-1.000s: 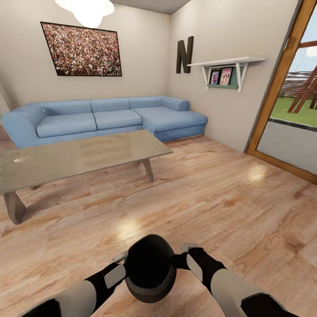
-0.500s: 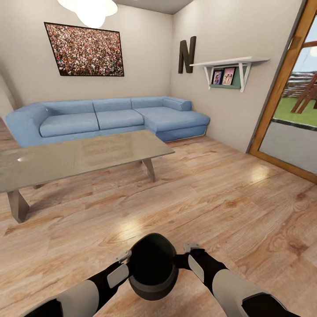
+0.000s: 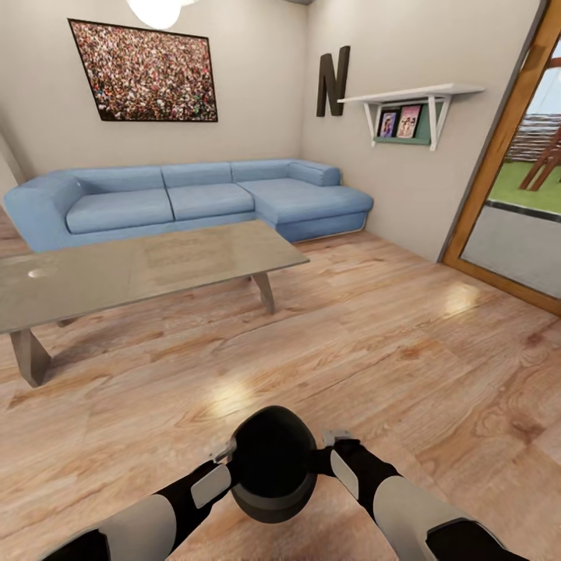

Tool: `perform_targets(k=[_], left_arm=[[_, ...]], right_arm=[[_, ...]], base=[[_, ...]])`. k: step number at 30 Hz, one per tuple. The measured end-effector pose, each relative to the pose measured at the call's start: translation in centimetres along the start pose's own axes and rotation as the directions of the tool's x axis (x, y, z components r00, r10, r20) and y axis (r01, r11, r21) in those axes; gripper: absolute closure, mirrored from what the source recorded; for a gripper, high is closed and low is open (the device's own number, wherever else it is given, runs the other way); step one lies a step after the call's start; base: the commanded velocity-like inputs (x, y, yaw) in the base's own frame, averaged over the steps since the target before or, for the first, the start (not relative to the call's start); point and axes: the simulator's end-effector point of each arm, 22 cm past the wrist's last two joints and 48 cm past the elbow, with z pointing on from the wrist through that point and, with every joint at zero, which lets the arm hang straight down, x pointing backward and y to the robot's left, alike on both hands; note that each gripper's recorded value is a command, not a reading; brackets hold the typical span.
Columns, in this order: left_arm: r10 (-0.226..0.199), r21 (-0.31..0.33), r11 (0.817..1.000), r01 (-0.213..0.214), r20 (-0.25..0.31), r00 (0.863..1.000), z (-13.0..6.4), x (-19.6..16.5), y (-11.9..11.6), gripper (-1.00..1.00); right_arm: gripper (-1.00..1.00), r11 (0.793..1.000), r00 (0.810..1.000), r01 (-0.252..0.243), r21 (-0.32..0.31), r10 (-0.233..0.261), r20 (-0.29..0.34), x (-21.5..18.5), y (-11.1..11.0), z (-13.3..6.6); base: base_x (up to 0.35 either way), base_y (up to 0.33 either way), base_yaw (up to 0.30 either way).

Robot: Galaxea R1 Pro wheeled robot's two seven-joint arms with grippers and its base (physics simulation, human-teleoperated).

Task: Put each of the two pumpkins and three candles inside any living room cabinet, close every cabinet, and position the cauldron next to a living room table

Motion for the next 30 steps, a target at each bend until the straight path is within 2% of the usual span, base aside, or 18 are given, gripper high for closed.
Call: perform_targets(k=[7, 18, 26, 30], left_arm=[[0.0, -0.012, 1.0, 0.0, -0.025, 1.0, 1.0, 1.1, 0.5, -1.0], [-0.006, -0.011, 1.0, 0.006, -0.027, 1.0, 1.0, 1.1, 0.4, -1.0], [-0.007, -0.022, 1.0, 0.006, -0.046, 0.999, 1.7, 1.9, 0.8, -1.0], [-0.006, -0.01, 1.0, 0.006, -0.044, 0.999, 1.6, 1.9, 0.3, -1.0]], right_arm=[[-1.0, 1.0, 1.0, -0.007, 0.0, 0.007, -0.03, 1.3, -0.3, 1.1], [-1.0, 1.0, 0.999, -0.01, 0.002, 0.01, -0.035, 1.5, -0.5, 1.2], [-1.0, 1.0, 0.999, -0.01, -0.002, 0.01, -0.05, 2.3, -0.5, 2.0], [-1.0, 1.0, 0.999, -0.003, -0.003, 0.003, -0.046, 2.4, -0.4, 2.0]], base=[[0.0, 0.0, 0.0], [0.0, 0.0, 0.0], [0.0, 0.0, 0.0], [0.0, 0.0, 0.0]])
